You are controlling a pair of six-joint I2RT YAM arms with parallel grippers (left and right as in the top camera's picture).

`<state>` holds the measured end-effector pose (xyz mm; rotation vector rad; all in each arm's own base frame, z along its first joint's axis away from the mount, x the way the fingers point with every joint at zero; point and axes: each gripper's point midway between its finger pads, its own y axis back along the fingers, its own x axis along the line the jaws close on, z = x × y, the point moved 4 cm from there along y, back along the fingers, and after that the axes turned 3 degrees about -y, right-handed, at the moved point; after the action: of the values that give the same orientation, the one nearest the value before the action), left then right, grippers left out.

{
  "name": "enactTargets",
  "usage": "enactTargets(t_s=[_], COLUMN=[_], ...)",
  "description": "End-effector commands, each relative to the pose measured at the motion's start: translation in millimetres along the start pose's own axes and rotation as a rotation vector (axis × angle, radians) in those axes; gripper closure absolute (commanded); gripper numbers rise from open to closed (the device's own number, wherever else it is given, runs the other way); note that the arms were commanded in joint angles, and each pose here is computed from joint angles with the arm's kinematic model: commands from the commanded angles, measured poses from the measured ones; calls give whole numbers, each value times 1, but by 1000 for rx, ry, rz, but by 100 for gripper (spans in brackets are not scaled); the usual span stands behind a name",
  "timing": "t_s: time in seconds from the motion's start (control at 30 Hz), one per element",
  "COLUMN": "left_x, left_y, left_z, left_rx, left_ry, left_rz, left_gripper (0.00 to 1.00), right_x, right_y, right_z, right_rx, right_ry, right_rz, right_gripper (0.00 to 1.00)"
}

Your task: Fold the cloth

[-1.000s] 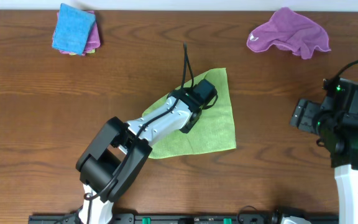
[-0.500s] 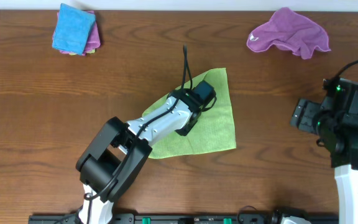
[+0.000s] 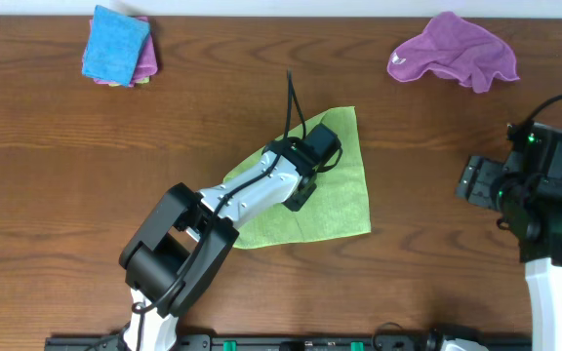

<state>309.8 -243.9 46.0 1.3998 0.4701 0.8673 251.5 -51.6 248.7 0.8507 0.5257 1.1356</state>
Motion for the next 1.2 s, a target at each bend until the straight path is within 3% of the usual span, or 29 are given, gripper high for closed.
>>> enactTargets(t_s=[0.0, 1.03, 1.17], left_x=[2, 17, 17], left_y=[-4, -13, -13], left_z=[-1, -3, -3], left_rx=[9, 23, 23], left_ry=[5, 7, 7], left_rz=[15, 43, 43], left_gripper=[52, 59, 66], right_x=[-1, -1, -1], right_y=[1, 1, 1], right_z=[-1, 0, 0], right_rx=[0, -4, -5], right_ry=[1, 0, 0], right_rz=[3, 3, 3], right_gripper=[17, 18, 18])
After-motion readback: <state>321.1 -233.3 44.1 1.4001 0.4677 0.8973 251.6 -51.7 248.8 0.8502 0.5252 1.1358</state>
